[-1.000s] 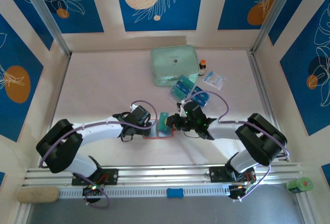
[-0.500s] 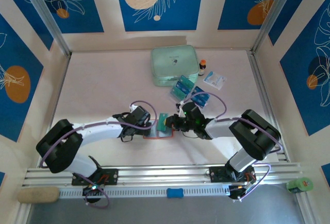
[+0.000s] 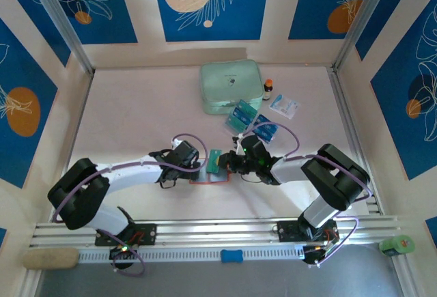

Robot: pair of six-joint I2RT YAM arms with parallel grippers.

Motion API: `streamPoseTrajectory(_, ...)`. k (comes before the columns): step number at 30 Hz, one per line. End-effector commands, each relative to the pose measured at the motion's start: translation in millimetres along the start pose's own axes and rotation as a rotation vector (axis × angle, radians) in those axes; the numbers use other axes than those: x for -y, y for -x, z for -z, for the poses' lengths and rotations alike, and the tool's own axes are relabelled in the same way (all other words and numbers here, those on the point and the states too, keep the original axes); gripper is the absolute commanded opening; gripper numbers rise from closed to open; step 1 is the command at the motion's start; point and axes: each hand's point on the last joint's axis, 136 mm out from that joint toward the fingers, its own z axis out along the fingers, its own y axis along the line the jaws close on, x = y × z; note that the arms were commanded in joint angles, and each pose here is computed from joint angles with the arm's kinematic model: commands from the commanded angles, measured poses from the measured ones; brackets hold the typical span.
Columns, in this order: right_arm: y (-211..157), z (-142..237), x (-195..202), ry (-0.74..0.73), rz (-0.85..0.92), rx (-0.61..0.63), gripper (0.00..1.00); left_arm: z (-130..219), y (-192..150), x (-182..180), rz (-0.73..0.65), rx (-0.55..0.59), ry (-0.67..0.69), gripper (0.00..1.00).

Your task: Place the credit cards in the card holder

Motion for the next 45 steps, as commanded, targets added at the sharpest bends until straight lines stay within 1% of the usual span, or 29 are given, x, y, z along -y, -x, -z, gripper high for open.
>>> streamPoseTrajectory(1, -2, -3, -5, 0.025, 0.003, -0.015, 0.00, -3, -11, -11, -0.001, -0.027, 0.032, 1.00)
streamPoseTrajectory(23, -20, -14, 4, 0.026, -0.026, -0.079, 0.00, -3, -12, -11, -0.002, -0.025, 0.030, 1.00)
streamPoseTrajectory(33, -31, -11, 13, 0.005, -0.045, -0.108, 0.00, -4, -13, -12, 0.000, -0.025, 0.033, 1.00)
streamPoseTrajectory(45, -41, -12, 17, -0.021, -0.067, -0.173, 0.00, -3, -14, -12, 0.002, -0.026, 0.032, 1.00)
